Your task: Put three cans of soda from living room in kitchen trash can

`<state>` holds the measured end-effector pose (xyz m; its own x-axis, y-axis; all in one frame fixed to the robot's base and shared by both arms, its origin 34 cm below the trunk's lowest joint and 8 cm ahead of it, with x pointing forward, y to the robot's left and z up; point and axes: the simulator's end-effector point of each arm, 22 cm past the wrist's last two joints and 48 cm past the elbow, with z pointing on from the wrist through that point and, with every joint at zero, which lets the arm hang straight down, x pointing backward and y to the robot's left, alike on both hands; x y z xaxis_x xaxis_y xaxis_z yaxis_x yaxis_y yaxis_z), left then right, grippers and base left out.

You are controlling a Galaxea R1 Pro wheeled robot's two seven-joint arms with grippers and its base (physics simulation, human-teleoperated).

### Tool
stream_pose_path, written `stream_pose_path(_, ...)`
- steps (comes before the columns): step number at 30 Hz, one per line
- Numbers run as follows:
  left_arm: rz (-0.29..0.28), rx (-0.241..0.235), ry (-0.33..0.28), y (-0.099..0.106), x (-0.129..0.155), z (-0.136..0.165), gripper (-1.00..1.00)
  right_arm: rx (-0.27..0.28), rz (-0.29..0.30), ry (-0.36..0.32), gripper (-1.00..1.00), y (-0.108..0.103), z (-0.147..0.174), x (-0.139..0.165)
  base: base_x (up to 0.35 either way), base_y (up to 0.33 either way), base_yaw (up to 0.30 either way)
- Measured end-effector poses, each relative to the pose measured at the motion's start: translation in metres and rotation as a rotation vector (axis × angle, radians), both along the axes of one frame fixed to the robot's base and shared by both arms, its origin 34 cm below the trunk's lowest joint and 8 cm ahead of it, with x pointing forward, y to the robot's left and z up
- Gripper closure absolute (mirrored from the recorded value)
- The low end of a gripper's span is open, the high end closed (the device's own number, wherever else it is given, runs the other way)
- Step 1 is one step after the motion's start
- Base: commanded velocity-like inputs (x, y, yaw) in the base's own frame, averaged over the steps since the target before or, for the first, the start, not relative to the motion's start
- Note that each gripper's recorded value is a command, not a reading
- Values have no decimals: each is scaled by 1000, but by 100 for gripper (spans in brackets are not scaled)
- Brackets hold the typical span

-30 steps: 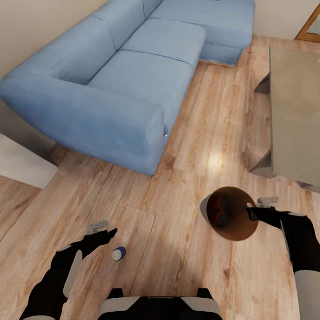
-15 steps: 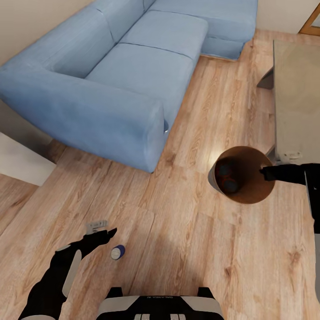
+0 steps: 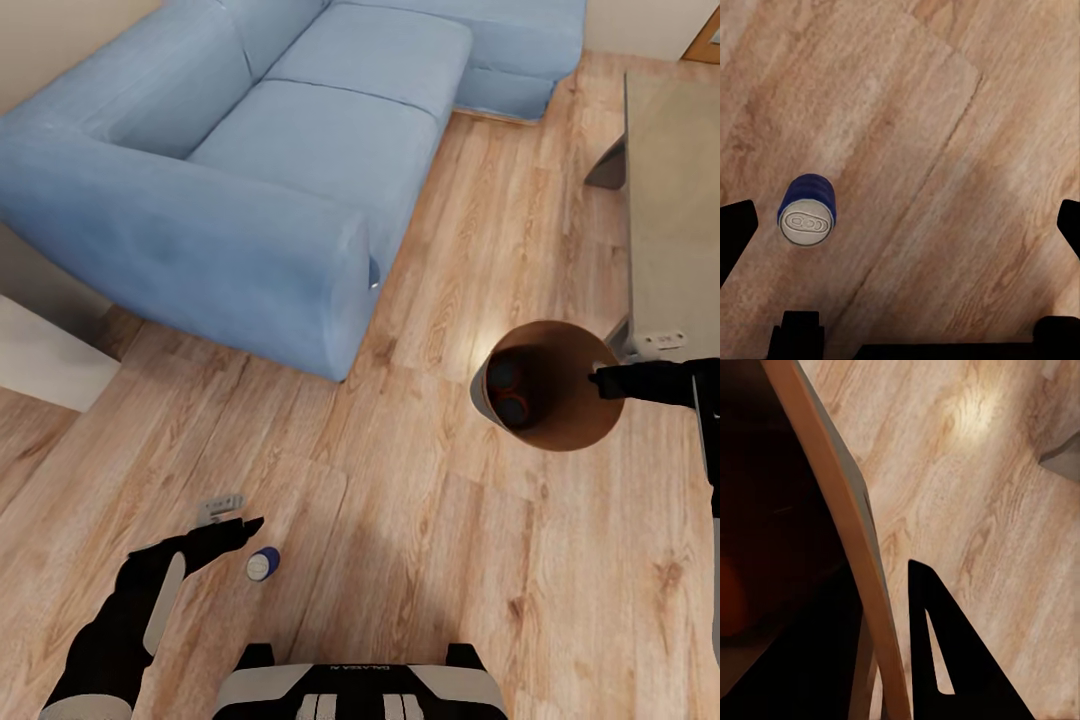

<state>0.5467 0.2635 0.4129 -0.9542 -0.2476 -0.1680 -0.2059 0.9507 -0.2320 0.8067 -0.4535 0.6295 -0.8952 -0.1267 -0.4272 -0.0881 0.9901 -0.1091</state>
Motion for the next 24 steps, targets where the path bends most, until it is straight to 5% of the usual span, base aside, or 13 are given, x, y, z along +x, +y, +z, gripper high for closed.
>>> stream_pose_path(14,12,33,9,8,0,-9,-100,0,32,27,100,12,-18,-3,0,0,4)
stream_pose_path(24,12,32,6,8,0,-9,-100,-7,57,38,100,19,-22,-4,0,0,192)
